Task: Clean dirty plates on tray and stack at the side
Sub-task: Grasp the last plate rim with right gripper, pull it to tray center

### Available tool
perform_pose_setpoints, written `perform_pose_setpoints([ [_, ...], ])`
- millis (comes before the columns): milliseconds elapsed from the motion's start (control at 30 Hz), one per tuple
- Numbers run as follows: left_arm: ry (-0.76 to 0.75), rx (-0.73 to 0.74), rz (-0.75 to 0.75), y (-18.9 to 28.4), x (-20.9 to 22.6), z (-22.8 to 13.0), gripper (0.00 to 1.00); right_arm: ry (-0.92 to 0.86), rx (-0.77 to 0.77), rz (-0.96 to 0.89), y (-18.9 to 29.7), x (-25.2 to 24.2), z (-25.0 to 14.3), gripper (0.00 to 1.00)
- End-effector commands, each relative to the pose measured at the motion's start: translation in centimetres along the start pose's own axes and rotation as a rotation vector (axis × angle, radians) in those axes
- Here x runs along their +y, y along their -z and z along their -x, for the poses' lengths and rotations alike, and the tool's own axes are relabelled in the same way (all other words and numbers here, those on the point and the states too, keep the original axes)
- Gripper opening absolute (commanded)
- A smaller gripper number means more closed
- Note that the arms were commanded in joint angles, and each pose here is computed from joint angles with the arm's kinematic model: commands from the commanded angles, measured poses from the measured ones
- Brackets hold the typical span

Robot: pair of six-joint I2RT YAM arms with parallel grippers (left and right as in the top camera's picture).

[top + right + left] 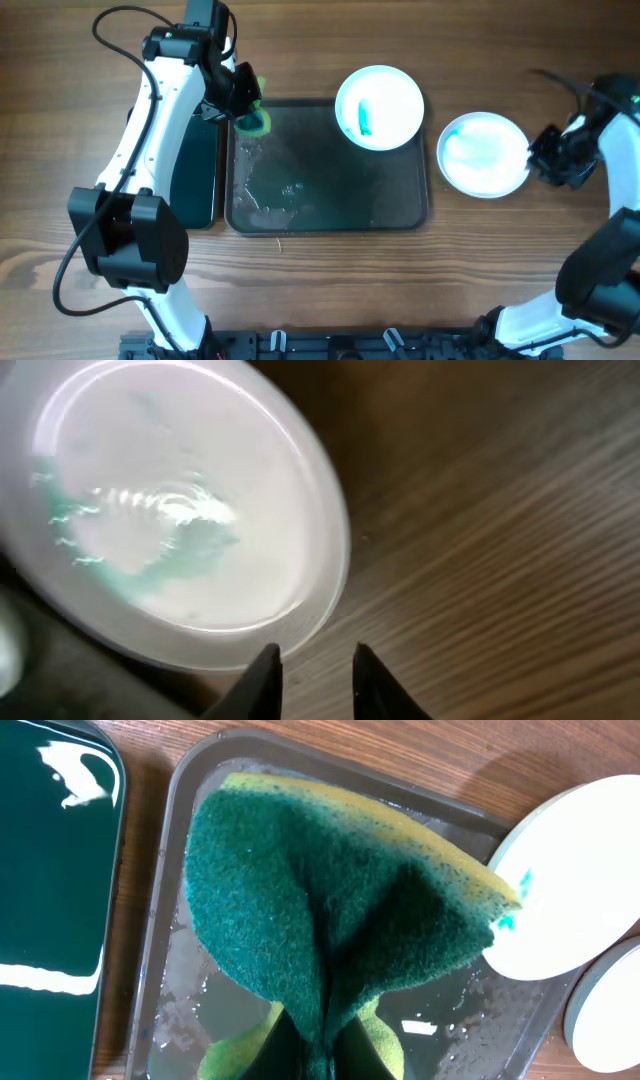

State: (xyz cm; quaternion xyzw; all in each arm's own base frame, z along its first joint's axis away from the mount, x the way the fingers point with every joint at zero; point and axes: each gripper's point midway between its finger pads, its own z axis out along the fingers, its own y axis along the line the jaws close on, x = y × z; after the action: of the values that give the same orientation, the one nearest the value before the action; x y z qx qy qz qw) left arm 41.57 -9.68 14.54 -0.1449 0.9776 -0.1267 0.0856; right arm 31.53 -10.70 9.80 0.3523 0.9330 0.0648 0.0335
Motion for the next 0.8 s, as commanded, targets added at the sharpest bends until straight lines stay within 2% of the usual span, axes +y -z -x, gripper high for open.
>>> perform_pose_setpoints([
  [0, 0.002, -0.028, -0.008, 0.9, -0.4, 0.3, 0.04, 0.328, -0.111, 0.262, 5.0, 8.2, 0.7, 0.34],
  [167, 0.002, -0.028, -0.008, 0.9, -0.4, 0.3, 0.04, 0.662, -0.243, 0.338, 3.6, 17.6, 0.0, 0.41],
  [300, 0.001, -0.03, -0.004, 0.9, -0.3, 0.4, 0.04, 0.802, -0.256, 0.303, -1.2, 21.4, 0.0, 0.46],
  [433, 0.002, -0.033, 0.002, 0.9, -0.2, 0.4, 0.04, 0.856, -0.194, 0.284, -6.9, 22.1, 0.2, 0.45],
  [567, 0.002, -0.035, 0.005, 0.9, -0.1, 0.4, 0.04, 0.884, -0.163, 0.281, -10.6, 22.1, 0.4, 0.42],
  [767, 0.002, -0.037, 0.009, 0.9, -0.1, 0.5, 0.04, 0.909, -0.176, 0.32, -11.4, 22.9, 0.6, 0.33],
])
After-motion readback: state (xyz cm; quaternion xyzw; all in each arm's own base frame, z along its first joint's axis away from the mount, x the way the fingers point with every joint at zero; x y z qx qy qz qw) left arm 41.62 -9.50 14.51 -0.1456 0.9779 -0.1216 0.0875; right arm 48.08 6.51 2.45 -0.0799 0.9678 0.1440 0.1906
